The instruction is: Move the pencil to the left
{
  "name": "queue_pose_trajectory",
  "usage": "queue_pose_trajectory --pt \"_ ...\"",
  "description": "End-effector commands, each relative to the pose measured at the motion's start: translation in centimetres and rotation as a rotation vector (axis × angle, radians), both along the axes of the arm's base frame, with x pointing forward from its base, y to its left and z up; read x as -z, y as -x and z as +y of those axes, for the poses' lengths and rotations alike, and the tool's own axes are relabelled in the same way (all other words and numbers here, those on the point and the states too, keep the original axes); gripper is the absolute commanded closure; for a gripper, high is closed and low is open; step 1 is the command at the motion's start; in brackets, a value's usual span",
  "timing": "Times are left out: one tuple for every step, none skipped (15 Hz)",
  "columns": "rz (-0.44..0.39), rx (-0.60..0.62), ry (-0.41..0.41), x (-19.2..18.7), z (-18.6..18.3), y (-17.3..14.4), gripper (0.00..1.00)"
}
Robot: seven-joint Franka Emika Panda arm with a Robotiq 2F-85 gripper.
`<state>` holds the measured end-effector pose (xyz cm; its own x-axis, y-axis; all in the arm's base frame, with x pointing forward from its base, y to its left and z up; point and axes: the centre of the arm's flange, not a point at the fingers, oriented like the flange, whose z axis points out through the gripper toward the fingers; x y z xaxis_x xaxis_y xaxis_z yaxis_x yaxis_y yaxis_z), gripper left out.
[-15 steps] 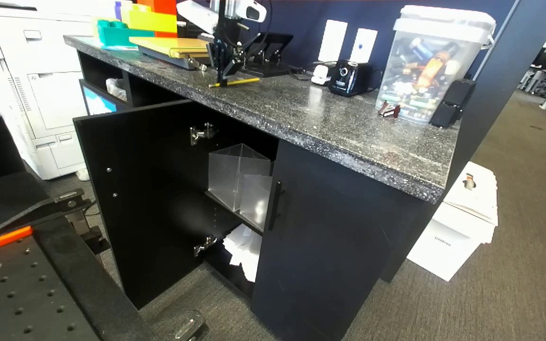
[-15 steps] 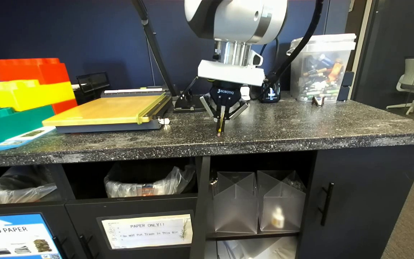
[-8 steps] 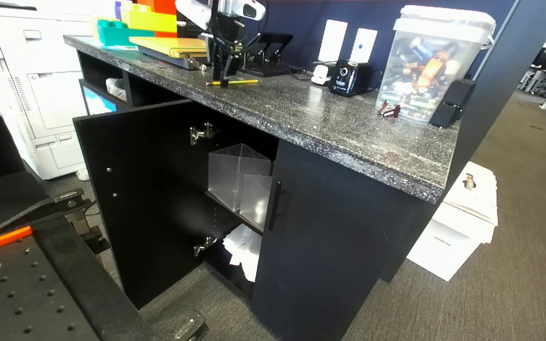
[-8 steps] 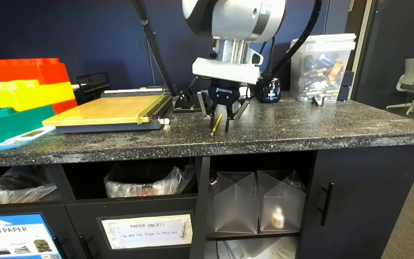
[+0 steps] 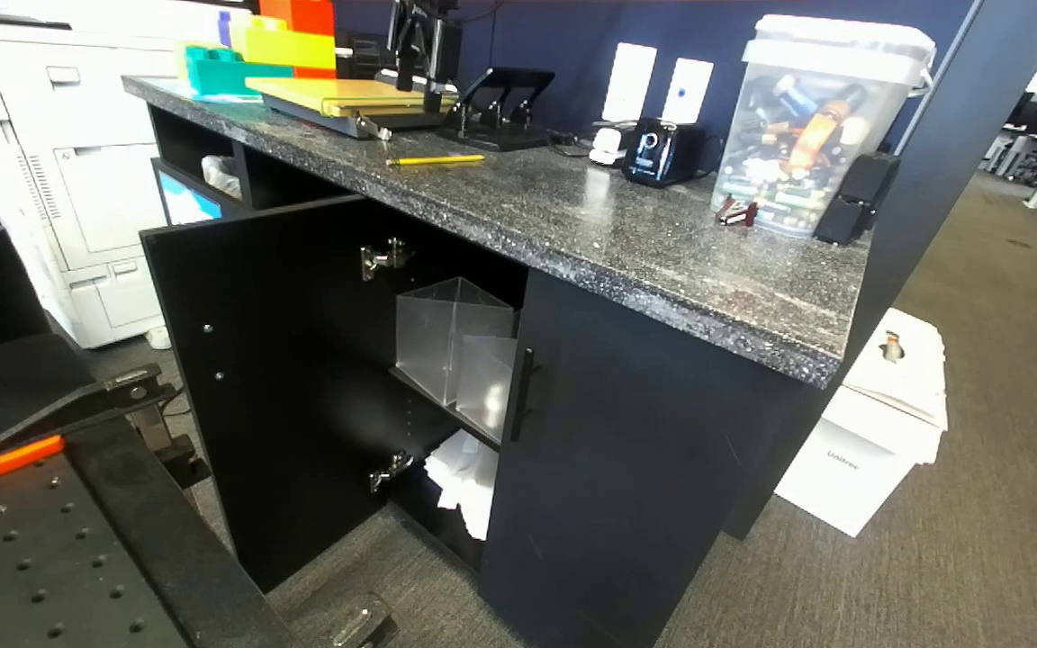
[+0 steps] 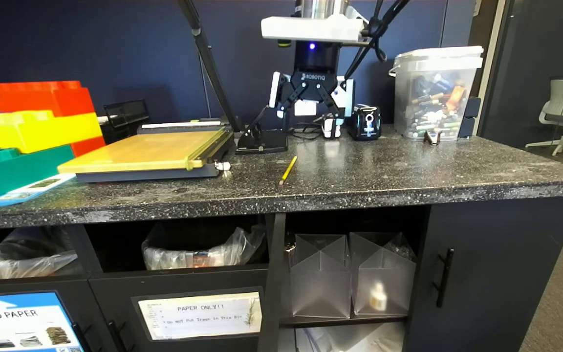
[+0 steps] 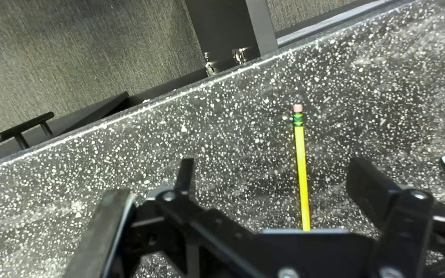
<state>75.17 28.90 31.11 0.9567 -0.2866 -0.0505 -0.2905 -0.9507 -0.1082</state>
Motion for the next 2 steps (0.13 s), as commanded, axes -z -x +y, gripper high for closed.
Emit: queue_pose_trajectory --pt "0.008 -0.002 0.004 0.85 0.18 0.08 0.0" --pt "0.013 -0.005 0.006 1.64 0.42 0.15 0.0"
